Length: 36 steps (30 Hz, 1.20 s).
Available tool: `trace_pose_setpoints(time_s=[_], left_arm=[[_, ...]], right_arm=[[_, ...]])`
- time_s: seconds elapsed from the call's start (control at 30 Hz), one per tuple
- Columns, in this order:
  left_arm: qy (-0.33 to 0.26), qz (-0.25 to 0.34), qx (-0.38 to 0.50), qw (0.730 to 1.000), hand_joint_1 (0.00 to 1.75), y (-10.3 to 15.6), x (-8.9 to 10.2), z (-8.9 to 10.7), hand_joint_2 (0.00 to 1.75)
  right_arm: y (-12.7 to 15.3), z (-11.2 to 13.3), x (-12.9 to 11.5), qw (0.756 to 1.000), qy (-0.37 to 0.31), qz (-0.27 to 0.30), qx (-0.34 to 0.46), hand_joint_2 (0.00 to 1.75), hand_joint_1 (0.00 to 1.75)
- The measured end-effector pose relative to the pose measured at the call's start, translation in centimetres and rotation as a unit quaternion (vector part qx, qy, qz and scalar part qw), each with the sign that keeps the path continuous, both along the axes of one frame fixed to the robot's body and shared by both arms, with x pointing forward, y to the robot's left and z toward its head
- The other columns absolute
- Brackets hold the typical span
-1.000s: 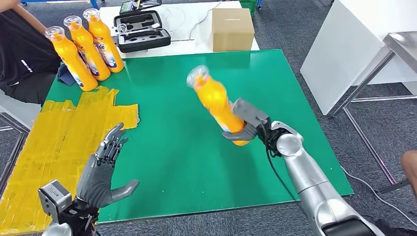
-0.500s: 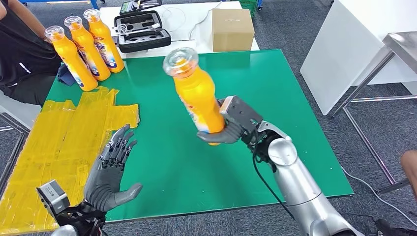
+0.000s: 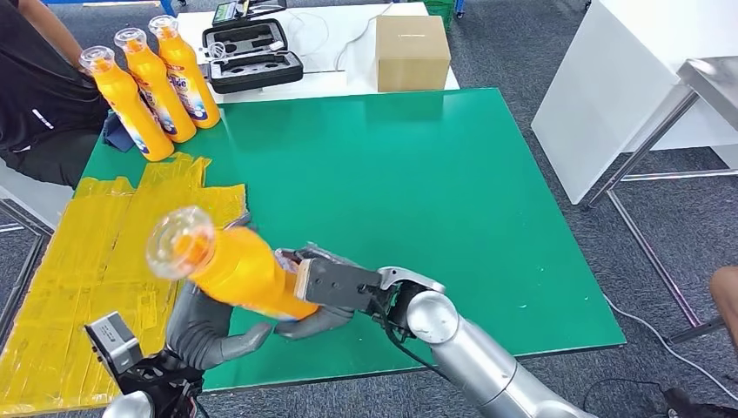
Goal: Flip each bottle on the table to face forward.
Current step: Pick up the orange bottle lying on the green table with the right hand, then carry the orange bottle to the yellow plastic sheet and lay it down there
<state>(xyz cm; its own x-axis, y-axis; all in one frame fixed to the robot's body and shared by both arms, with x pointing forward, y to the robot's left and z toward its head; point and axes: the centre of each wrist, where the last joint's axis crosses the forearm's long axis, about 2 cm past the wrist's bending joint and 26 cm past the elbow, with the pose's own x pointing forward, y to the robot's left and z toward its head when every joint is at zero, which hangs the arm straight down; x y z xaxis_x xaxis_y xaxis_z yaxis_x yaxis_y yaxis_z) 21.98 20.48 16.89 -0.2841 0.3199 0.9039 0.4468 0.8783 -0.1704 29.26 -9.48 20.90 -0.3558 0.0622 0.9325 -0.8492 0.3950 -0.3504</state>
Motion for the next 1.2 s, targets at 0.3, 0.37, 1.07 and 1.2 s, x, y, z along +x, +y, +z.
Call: trace_pose_setpoints(time_s=[0.3,0.37,1.07,1.2], left_arm=[[0.005,-0.002,-0.004,1.000,0.00,0.0,0.1,0.1,1.75],[0.006,-0.003,-0.004,1.000,0.00,-0.1,0.1,0.1,1.75],[-0.002,-0.021,0.032,0.999,1.00,0.2,-0.2,-0.3,1.75],[-0.012,-0.031,0.042,0.999,1.75,0.4,-0.2,-0.4,1.75]], right_arm=[[1.0,-0.6,-0.4,0.999,0.000,0.030,-0.016,1.75,1.75],[1.1,-0.9,-0.5,0.999,0.001,0.037,-0.015,1.75,1.75],[1.8,-0.9,-0.3,0.994,-0.010,0.100,-0.050,1.75,1.75],[1.8,-1.0,-0.2,0.992,-0.012,0.108,-0.059,1.75,1.75]])
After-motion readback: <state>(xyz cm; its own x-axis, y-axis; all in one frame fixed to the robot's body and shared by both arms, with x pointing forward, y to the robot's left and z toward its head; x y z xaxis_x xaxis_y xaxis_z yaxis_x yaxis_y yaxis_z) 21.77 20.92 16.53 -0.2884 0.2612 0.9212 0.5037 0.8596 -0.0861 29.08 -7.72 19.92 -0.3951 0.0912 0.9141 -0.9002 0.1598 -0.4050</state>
